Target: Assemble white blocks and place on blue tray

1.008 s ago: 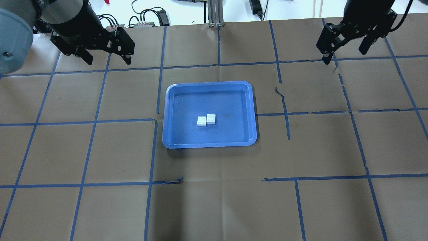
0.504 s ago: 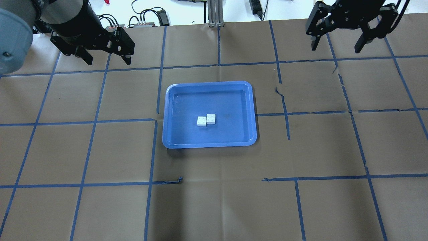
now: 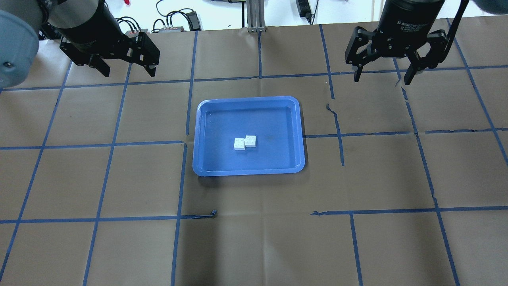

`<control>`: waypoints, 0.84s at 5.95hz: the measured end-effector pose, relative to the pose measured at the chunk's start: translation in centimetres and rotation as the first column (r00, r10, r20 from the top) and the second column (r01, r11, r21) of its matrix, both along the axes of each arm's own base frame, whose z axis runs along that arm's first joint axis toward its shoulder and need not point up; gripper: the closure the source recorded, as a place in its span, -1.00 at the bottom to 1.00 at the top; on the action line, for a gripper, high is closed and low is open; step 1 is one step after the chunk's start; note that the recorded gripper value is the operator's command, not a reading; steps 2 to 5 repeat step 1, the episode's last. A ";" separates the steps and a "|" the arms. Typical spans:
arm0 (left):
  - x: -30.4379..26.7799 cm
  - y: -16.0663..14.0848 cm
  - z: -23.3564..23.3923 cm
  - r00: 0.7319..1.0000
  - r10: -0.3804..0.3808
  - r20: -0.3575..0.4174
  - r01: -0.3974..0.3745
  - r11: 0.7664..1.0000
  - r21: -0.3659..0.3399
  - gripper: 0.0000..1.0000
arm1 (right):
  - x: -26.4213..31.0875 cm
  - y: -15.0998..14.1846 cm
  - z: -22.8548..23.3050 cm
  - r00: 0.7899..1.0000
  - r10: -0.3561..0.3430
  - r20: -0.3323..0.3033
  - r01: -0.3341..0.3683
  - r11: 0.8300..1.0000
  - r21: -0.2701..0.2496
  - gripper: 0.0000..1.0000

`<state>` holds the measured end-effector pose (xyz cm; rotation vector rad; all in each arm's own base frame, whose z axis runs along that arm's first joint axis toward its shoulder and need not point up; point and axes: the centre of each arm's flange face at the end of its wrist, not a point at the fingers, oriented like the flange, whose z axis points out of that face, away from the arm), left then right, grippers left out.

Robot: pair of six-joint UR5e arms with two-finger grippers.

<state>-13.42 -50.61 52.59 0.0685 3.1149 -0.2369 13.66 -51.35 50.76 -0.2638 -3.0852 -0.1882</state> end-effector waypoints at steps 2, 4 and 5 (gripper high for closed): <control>0.0 0.0 0.0 1.000 0.000 0.000 0.000 1.000 0.001 -0.98 | 0.0 0.3 -0.2 1.000 0.001 -0.003 -0.001 1.000 -0.018 -1.00; 0.0 0.0 0.0 1.000 0.000 0.000 0.000 1.000 0.001 -0.98 | 0.0 0.3 -0.2 1.000 0.001 -0.003 -0.001 1.000 -0.018 -1.00; 0.0 0.0 0.0 1.000 0.000 0.000 0.000 1.000 0.001 -0.98 | 0.0 0.3 -0.2 1.000 0.001 -0.003 -0.001 1.000 -0.018 -1.00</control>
